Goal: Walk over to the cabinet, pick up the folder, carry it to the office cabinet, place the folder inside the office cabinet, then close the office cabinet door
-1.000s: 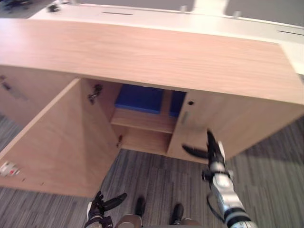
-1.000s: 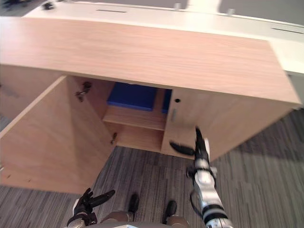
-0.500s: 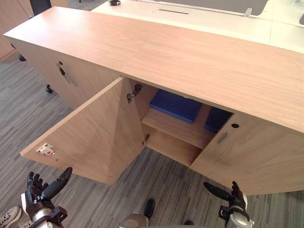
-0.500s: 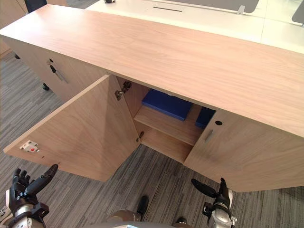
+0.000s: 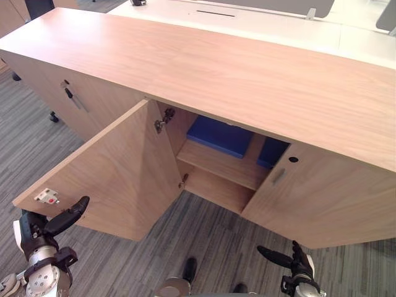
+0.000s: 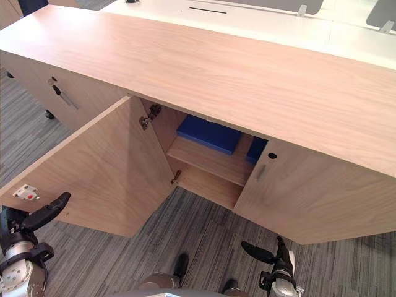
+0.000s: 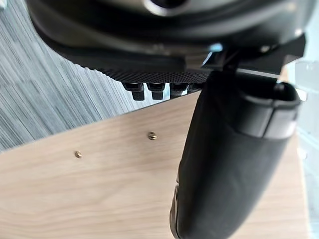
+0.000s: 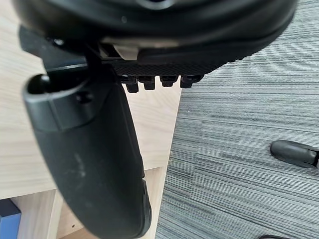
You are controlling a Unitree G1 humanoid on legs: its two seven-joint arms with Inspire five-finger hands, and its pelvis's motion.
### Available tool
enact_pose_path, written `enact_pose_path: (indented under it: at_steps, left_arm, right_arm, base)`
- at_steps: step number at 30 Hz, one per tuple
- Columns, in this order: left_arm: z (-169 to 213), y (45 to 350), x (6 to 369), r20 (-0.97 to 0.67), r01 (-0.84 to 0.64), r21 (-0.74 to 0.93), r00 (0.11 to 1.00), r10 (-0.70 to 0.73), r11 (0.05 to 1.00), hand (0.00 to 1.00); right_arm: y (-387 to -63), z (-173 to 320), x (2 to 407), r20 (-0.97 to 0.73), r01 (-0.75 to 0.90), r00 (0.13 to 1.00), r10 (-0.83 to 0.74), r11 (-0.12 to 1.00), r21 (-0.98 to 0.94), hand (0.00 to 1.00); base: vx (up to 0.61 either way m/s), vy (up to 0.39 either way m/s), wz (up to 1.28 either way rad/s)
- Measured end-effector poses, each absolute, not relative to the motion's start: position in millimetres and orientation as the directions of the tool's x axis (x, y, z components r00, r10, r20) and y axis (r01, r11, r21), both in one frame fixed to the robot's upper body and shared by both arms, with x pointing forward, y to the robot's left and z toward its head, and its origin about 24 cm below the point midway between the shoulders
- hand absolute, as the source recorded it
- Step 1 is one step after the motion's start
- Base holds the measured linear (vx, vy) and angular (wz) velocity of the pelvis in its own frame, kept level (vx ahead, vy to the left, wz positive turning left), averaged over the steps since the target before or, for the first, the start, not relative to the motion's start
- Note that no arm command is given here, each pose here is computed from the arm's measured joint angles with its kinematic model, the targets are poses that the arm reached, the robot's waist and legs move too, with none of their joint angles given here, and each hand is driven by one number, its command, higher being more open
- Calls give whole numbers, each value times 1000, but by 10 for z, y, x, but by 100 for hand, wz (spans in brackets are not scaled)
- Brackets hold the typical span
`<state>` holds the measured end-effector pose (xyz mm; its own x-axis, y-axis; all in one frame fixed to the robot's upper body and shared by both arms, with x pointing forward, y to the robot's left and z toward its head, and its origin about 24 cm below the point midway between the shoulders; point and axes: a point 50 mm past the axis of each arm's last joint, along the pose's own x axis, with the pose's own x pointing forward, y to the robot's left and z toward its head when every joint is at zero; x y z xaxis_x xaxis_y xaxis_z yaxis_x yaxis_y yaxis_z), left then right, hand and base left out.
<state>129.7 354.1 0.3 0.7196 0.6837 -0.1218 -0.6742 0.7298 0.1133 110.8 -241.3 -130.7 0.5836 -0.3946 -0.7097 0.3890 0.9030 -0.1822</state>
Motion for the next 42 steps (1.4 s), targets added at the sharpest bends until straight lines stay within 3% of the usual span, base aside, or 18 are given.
enact_pose_path:
  at_steps: [5,11,17,22,26,32,36,39,42]
  left_arm:
    - [-178,3362,1192,-197,-656,105,722,663,747,100]
    - [-580,2806,995,-389,-562,82,742,546,823,100]
    - [-823,2049,952,-525,-271,73,808,268,960,100]
    - [-815,1547,1194,-507,29,73,862,12,997,100]
    - [-571,1254,1820,-352,191,127,926,-136,973,100]
    - [-115,1305,2477,-138,176,298,980,-140,938,100]
    - [-12,1708,2741,-107,19,371,994,23,928,100]
    - [53,1903,2794,-87,-34,407,993,76,913,100]
    - [-5,1890,2720,-105,-30,394,991,77,919,100]
  right_arm:
    - [-2387,-1343,1069,-728,385,569,-383,906,-176,100]
    - [-2258,-1409,1011,-757,387,546,-359,909,-151,100]
    - [-2135,-1427,1043,-764,359,555,-329,923,-137,100]
    - [-2020,-1380,1240,-739,314,608,-290,943,-112,100]
    - [-1961,-1371,1266,-734,276,624,-270,954,-117,100]
    - [-1943,-1359,1304,-727,241,636,-258,962,-131,100]
    - [-2010,-1328,1337,-711,222,651,-266,962,-156,100]
    - [-2057,-1321,1325,-709,218,651,-270,962,-166,100]
    - [-2071,-1334,1280,-717,217,642,-270,962,-168,100]
  base:
    - [-65,23,-19]
    - [-105,32,-17]
    - [-66,22,-9]
    - [-17,23,-66]
    - [51,33,-76]
    - [103,7,-49]
    - [32,-5,-26]
    - [-30,1,0]
    - [-71,2,-1]
